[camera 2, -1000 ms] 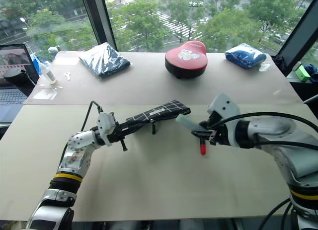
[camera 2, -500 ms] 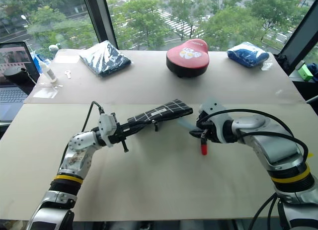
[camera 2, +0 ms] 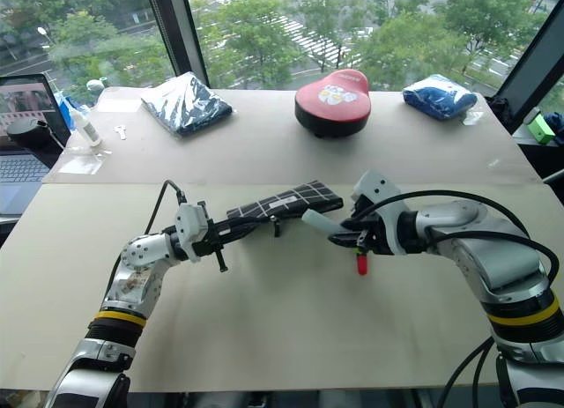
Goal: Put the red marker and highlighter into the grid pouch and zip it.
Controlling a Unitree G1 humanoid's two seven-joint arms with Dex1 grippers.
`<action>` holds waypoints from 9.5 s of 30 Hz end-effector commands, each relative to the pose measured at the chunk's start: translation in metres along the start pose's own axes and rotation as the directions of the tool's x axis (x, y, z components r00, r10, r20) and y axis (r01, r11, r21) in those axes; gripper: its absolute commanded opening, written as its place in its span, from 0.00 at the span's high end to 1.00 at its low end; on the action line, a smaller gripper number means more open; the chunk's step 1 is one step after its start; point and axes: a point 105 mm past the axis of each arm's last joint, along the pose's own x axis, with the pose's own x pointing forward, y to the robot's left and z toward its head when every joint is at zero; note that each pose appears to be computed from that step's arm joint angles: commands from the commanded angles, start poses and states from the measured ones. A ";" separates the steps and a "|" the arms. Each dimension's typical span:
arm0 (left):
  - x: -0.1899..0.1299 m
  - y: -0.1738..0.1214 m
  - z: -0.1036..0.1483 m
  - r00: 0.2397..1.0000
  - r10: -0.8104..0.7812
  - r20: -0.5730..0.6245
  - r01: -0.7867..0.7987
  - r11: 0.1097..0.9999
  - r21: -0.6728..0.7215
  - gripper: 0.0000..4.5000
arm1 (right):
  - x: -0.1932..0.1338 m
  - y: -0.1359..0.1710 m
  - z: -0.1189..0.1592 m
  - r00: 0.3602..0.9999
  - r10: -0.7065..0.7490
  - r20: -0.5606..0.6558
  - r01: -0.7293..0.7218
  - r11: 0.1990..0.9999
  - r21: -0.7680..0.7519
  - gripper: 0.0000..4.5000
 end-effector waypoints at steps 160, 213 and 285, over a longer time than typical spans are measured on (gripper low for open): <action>0.010 -0.005 0.020 0.996 -0.082 0.024 0.082 0.997 -0.014 1.00 | -0.030 -0.002 0.023 0.954 -0.214 0.212 0.301 0.712 -0.634 0.90; 0.009 -0.004 0.021 0.996 -0.086 0.030 0.086 0.996 -0.009 1.00 | -0.036 -0.019 0.038 0.919 0.011 0.394 0.084 0.971 -0.224 0.27; 0.014 -0.003 0.018 0.995 -0.089 0.037 0.090 0.996 -0.009 1.00 | 0.018 -0.009 0.002 0.966 -0.129 0.224 0.116 0.991 0.070 0.99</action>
